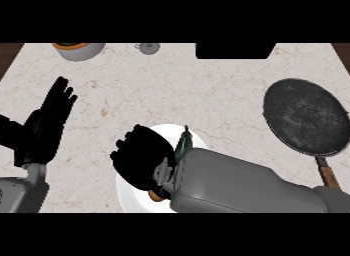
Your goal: Pick the pear from the plate and place it in the pan
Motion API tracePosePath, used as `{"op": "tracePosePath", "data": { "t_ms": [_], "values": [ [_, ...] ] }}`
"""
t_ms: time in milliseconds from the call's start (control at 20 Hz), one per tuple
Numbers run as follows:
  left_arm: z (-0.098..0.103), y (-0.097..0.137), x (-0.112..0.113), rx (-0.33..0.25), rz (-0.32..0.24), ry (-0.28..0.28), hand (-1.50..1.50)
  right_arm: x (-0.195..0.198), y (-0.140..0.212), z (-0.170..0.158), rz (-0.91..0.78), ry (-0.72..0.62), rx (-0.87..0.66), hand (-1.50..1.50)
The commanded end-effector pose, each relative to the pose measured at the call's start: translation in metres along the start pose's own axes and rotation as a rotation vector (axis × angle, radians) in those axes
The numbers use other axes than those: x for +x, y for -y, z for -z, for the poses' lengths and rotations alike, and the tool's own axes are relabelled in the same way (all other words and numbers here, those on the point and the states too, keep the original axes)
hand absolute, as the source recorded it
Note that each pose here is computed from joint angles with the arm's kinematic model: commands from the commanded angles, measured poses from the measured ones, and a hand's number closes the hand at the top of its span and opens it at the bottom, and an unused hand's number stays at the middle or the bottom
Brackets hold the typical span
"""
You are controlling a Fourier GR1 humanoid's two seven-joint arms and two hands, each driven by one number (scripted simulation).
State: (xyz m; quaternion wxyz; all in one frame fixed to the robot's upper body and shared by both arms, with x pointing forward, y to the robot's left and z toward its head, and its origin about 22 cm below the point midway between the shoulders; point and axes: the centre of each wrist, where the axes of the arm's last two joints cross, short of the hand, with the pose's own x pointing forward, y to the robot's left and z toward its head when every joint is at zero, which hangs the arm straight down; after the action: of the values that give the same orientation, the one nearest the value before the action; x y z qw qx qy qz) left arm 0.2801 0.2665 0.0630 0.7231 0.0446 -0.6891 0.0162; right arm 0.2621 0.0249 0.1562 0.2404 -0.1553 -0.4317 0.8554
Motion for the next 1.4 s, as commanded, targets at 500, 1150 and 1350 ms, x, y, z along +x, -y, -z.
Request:
{"op": "tracePosePath", "data": {
  "t_ms": [500, 1150, 1350],
  "values": [
    [-0.006, 0.011, 0.007, 0.008, -0.005, -0.003, 0.0, 0.048, -0.025, -0.001, -0.159, -0.087, -0.062, -1.5],
    [0.005, -0.02, -0.007, -0.03, -0.005, -0.002, 0.0, 0.048, -0.037, 0.033, -0.182, -0.206, -0.016, -1.5],
    [0.002, -0.001, -0.024, -0.005, -0.018, -0.008, 0.0, 0.047, -0.041, 0.039, -0.146, -0.184, 0.002, -1.5]
  ]
}}
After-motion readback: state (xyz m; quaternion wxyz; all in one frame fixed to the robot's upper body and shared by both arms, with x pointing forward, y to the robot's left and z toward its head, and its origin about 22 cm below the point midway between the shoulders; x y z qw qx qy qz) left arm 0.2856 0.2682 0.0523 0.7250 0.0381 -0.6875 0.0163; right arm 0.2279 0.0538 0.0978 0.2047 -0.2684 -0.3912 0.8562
